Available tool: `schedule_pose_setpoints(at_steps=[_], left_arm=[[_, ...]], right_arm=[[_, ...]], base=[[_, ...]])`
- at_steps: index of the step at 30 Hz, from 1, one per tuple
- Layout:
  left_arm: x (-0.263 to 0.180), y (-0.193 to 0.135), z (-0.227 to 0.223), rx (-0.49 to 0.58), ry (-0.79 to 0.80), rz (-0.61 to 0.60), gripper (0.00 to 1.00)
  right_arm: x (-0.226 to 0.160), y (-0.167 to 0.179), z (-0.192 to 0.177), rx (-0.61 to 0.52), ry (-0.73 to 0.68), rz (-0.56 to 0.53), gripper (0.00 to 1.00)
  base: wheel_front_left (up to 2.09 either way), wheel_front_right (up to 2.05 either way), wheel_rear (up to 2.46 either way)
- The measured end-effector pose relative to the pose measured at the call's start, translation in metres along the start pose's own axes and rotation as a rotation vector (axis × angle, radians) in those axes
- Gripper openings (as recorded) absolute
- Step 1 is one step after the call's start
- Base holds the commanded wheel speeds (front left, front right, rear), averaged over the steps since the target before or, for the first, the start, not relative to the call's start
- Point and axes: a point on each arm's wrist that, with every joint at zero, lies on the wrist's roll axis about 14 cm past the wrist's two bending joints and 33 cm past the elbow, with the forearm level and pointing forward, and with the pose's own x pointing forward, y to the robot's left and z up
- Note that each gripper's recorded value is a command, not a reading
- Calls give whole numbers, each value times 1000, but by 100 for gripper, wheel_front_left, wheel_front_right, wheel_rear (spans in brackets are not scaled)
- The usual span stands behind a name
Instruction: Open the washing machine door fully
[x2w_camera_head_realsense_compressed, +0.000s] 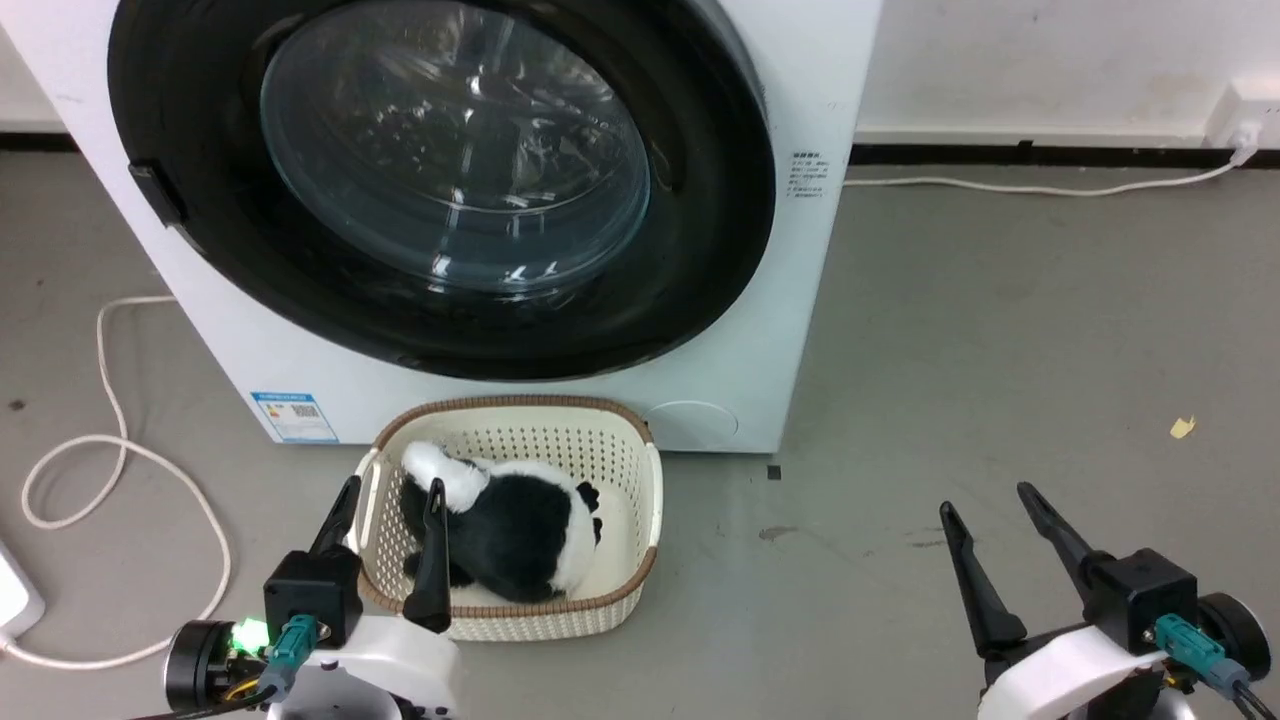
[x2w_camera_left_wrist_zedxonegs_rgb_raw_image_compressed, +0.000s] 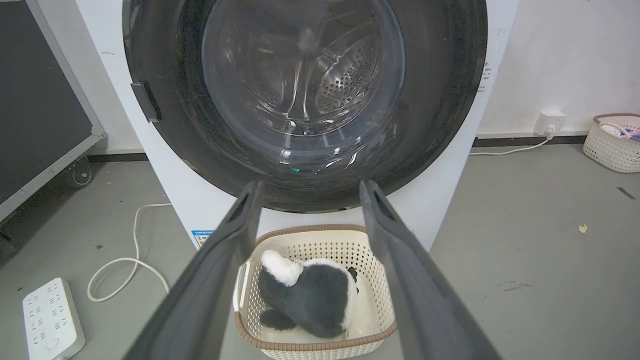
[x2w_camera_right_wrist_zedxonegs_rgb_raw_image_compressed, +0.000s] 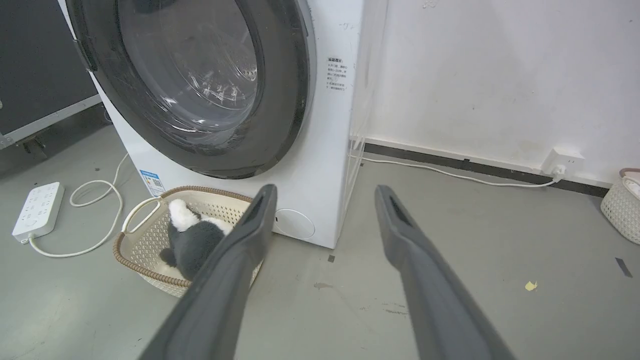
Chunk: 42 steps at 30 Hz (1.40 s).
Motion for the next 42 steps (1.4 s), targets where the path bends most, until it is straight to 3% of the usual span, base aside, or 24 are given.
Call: schedule_pose_setpoints(at_steps=[14,15,16,21,28,42], left_arm=[[14,4,-11,3,10,25,100],[15,5,-12,3,11,27,100],[15,5,-14,4,15,30,100],[17,8,-16,5,14,42,100],[23,12,-19,6,9,63,100],[35,16,-35,11,28,82,100]], right_arm=[[49,-5,20,-18,-68,58,100],[52,-6,21,-15,-70,60,43],[55,-6,23,-12,-73,64,0],[72,-7,34,29,-100,69,0],[117,-18,55,190,-134,48,0],[198,-11,59,462,-65,65,0]], base=[[0,0,0],[0,0,0],[0,0,0],[0,0,0],[0,0,0],[0,0,0]])
